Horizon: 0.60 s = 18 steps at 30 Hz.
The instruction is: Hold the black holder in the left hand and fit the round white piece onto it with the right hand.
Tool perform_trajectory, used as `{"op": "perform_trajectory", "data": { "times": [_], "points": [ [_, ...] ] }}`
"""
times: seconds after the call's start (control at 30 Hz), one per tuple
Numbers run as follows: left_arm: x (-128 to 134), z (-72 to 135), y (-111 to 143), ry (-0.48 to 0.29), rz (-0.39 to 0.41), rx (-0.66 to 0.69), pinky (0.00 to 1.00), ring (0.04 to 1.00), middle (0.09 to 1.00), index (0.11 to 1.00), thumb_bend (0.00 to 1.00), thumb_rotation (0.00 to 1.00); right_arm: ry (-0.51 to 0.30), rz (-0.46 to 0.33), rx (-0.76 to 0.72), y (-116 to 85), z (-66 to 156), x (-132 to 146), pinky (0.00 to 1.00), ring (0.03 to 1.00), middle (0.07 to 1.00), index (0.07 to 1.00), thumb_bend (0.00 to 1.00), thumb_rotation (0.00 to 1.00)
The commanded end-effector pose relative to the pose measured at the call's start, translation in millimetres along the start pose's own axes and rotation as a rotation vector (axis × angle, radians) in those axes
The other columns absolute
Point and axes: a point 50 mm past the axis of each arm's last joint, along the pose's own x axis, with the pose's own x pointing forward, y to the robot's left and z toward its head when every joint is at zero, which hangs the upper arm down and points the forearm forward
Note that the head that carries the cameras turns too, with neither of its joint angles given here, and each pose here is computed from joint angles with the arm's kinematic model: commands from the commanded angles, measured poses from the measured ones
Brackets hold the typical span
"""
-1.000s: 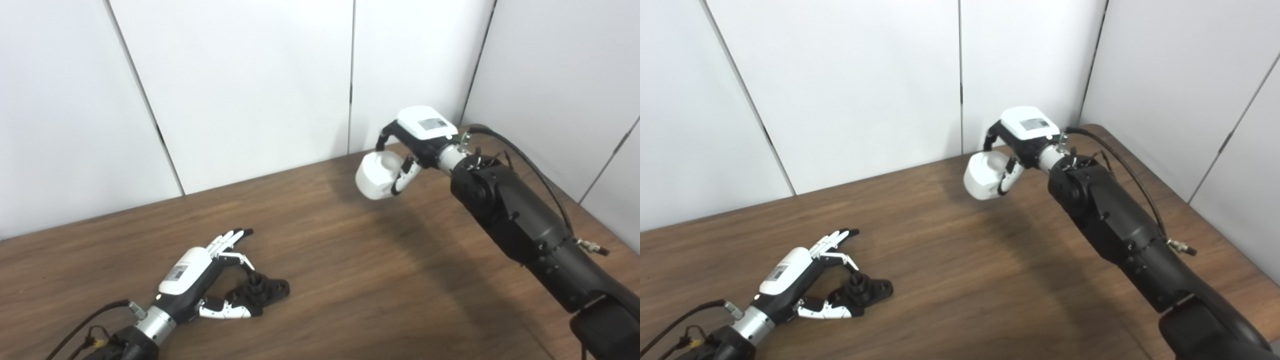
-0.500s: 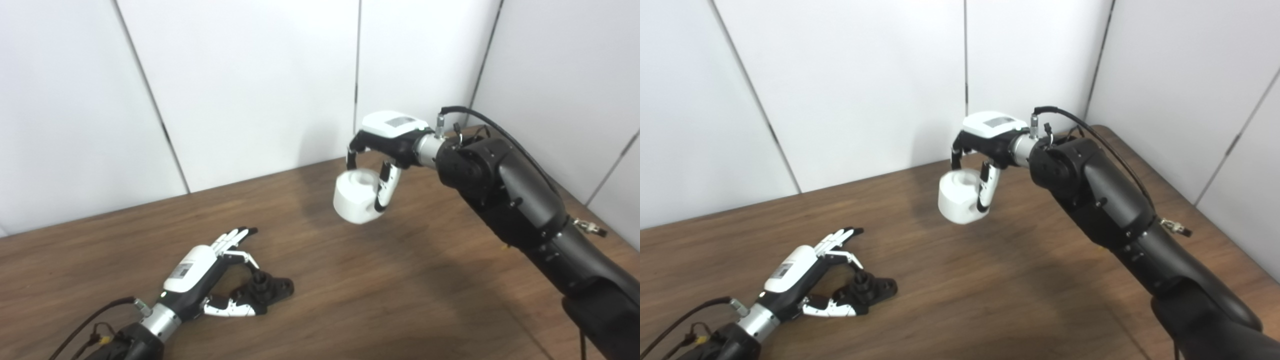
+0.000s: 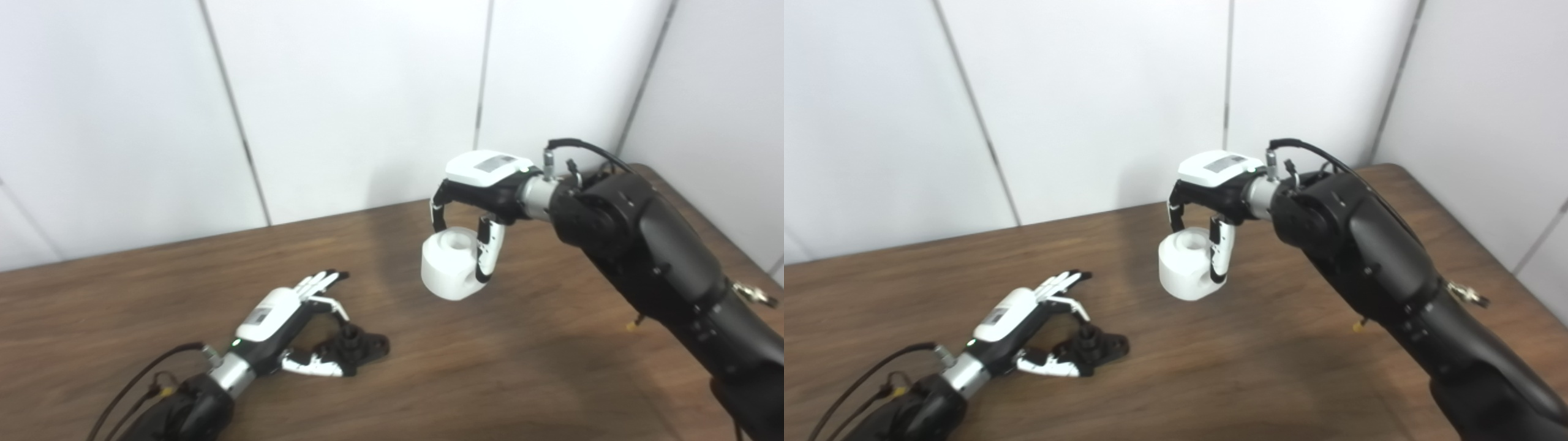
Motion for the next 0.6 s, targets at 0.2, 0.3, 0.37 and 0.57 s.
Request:
{"op": "perform_trajectory", "data": {
  "times": [0.2,0.3,0.37,0.57],
  "points": [
    [-17,-9,-41,0.089,-0.166,0.038,1.00,1.000,0.988,0.483,0.52,0.08,-0.073,-0.135,-0.058,-27,18,-6,0.83,0.818,0.750,0.481,0.52,0.14],
    [-14,-6,-42,0.093,-0.166,0.043,1.00,1.000,0.988,0.483,0.52,0.08,-0.089,-0.137,-0.057,-26,23,-5,0.84,0.823,0.755,0.481,0.52,0.14],
    [-11,-5,-42,0.094,-0.166,0.047,1.00,1.000,0.987,0.483,0.52,0.08,-0.100,-0.138,-0.062,-26,26,-4,0.84,0.823,0.756,0.481,0.52,0.14],
    [-6,-1,-44,0.096,-0.163,0.042,1.00,1.000,0.983,0.483,0.52,0.07,-0.145,-0.153,-0.055,-25,35,0,0.82,0.811,0.752,0.480,0.52,0.14]
  ]
}}
